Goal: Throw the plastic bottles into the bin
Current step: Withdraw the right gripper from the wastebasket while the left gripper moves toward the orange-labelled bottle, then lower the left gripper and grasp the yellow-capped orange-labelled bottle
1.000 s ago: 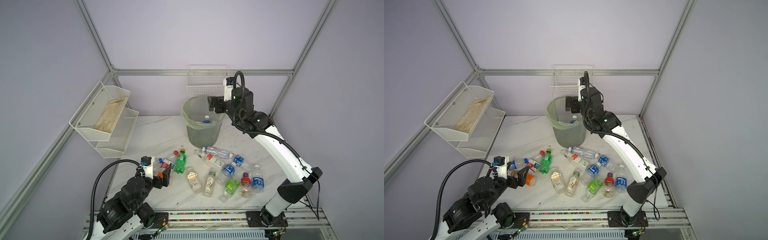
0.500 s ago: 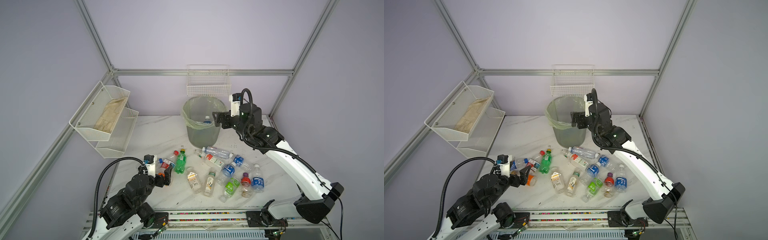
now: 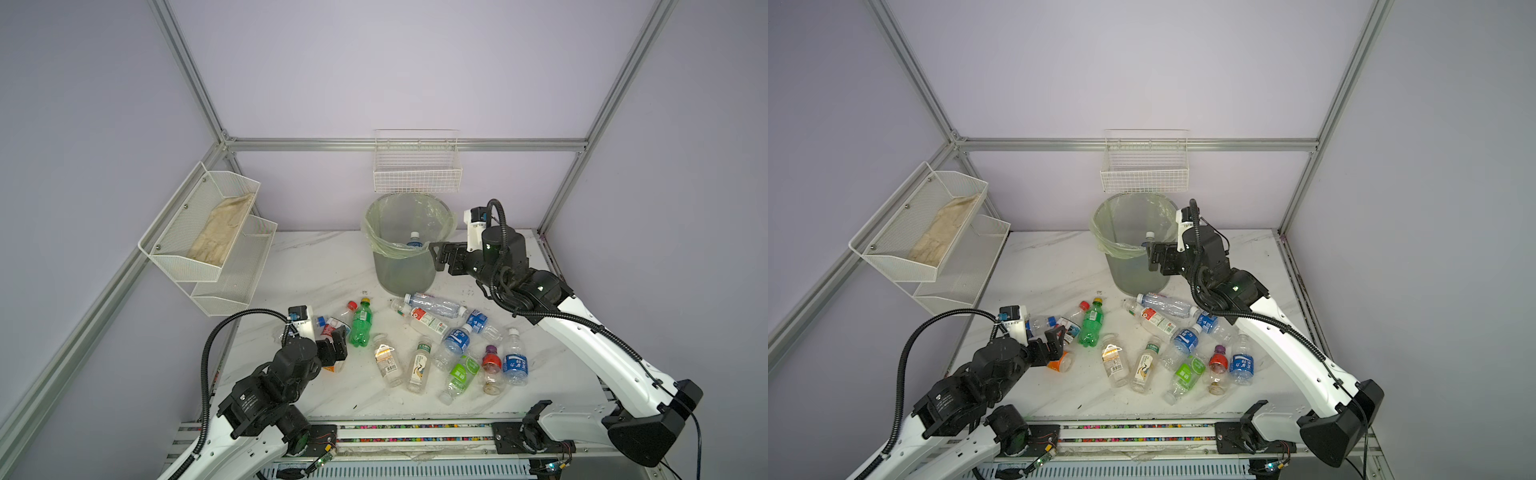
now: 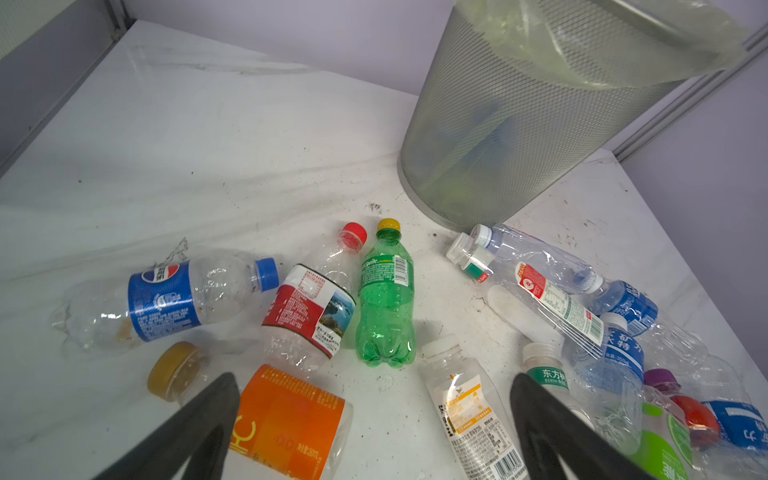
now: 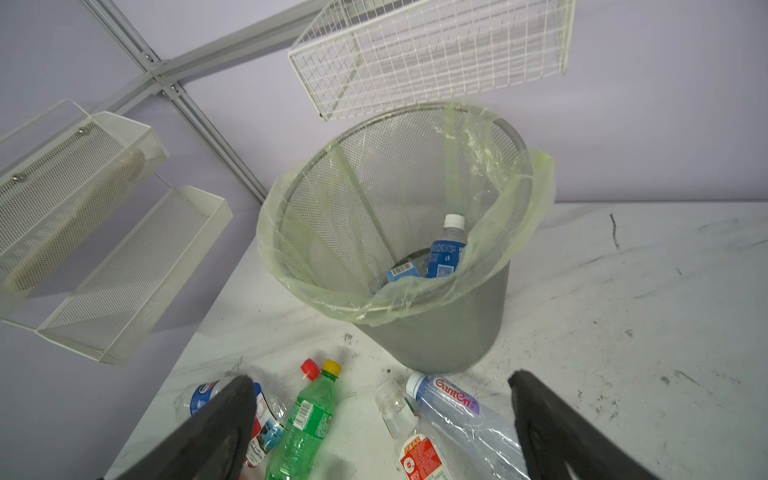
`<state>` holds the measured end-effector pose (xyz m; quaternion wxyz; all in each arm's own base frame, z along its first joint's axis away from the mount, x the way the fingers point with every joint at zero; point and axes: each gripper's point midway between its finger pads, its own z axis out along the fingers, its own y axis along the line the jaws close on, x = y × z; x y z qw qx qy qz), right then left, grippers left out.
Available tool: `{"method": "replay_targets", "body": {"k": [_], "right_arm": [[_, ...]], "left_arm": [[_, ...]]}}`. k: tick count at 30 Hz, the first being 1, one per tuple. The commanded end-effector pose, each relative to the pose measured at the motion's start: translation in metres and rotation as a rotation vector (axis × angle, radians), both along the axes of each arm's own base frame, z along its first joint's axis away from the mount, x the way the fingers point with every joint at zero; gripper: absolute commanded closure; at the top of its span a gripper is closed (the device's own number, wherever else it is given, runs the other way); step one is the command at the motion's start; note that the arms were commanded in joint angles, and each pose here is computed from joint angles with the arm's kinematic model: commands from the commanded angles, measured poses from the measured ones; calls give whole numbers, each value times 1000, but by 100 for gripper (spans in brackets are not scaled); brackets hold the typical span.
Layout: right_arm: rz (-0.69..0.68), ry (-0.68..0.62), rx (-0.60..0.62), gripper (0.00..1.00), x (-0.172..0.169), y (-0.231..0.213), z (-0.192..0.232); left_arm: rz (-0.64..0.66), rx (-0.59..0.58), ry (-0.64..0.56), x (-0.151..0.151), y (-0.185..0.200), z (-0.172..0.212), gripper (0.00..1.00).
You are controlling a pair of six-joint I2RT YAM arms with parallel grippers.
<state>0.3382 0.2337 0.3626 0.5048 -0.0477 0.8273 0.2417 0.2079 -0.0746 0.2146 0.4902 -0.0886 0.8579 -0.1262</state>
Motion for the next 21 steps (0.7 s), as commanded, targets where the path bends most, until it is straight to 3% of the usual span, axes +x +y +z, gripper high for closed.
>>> {"method": "replay_targets", "body": {"k": [1, 10, 21], "right_arm": [[9, 75, -42, 3, -5, -1, -26], [41, 132, -73, 3, -16, -2, -54], [32, 159, -88, 3, -21, -8, -67]], "left_arm": [[161, -67, 39, 2, 15, -14, 0], [326, -167, 53, 0, 34, -10, 0], [598, -173, 303, -8, 73, -52, 0]]}}
